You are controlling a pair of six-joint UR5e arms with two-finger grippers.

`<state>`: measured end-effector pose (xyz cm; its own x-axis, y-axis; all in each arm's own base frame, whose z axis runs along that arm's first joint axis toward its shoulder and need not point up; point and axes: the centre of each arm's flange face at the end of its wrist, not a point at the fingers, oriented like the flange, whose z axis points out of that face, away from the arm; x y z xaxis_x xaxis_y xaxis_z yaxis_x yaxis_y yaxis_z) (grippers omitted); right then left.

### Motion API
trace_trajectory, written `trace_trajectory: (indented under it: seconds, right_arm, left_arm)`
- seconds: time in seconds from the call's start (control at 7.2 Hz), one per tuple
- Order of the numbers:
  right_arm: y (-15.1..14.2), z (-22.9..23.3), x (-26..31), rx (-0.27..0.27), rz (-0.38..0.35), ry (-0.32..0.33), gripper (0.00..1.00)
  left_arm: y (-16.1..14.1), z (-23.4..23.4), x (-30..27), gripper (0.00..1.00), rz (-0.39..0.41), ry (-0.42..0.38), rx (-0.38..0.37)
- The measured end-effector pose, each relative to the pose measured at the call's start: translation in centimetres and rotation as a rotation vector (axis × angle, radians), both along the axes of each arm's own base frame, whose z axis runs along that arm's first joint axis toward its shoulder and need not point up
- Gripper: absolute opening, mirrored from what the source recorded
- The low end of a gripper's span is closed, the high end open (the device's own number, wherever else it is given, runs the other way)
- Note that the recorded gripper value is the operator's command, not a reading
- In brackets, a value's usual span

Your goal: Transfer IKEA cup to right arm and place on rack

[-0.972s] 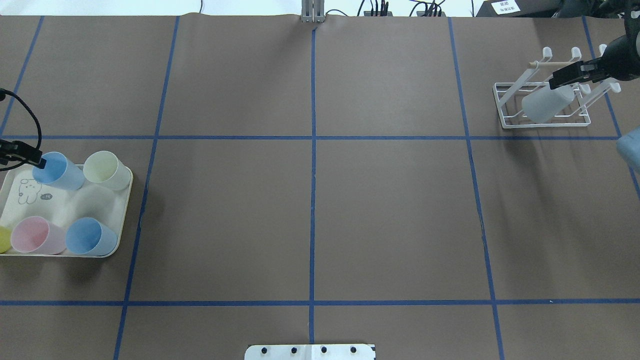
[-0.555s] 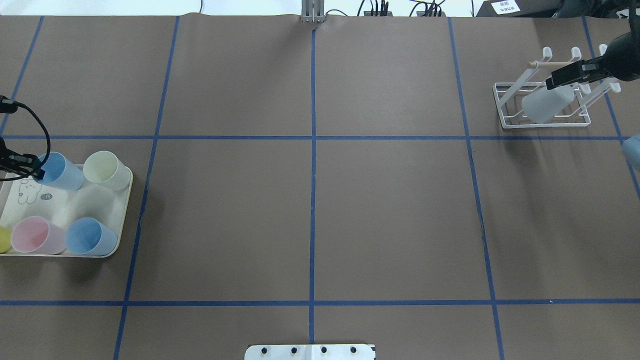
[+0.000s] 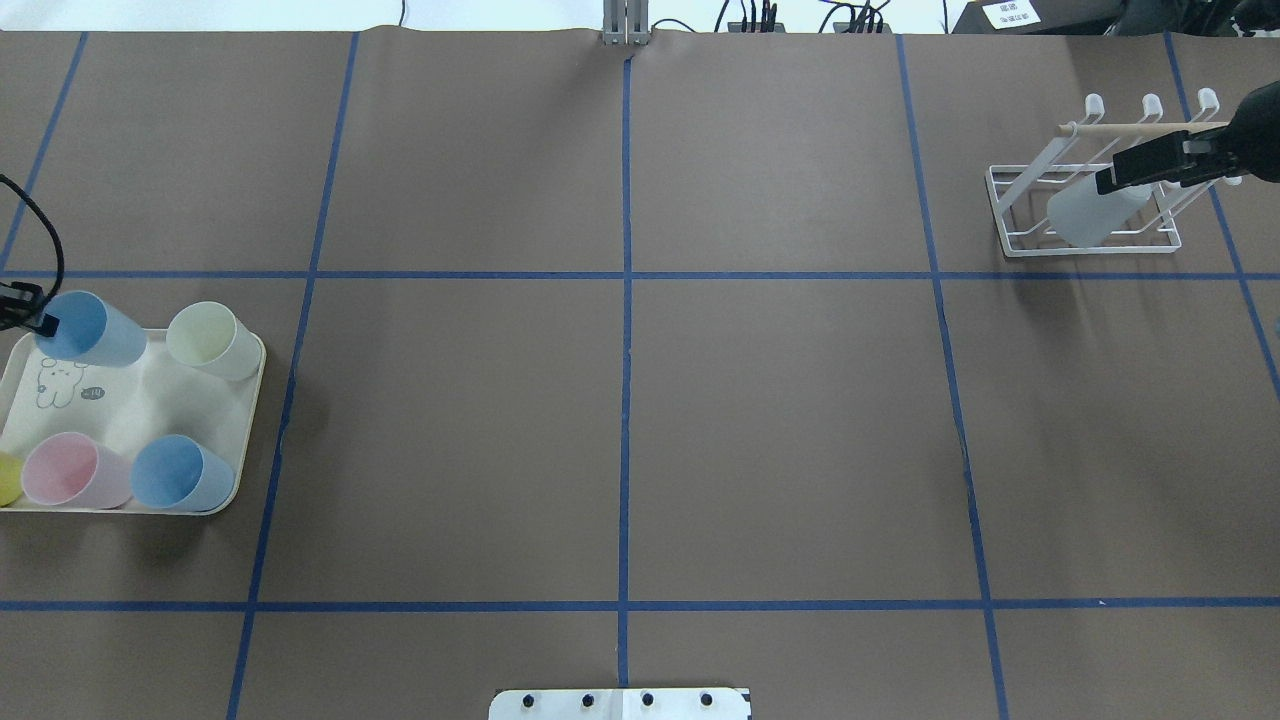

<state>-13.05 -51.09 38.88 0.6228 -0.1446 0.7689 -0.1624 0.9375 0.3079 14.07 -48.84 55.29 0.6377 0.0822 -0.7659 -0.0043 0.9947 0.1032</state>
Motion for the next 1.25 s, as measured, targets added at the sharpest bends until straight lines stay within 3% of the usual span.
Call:
trace_trajectory:
  seconds: [0.28,0.69,1.11,1.25]
  right_arm:
    - [1.1,-2.3,-2.5,-0.056,0.02,-0.062,0.99]
    - [1.7,-8.0,-5.4,-0.109,0.061,-0.176,0.99]
    - [2.5,-11.7,-6.9,-0.114,0.094,-0.328,0.99]
    - [2.9,-12.3,-7.2,-0.109,0.094,-0.373,0.99]
  left_arm:
    - [0.0,-2.2,-2.0,0.0,0.002,0.097,-0.03]
    - [1.9,-9.2,-1.9,0.0,-0.024,0.328,-0.109]
    - [3.5,-15.6,-1.2,0.0,-0.127,0.593,-0.182]
    - [3.5,-18.4,0.5,0.0,-0.152,0.68,-0.167]
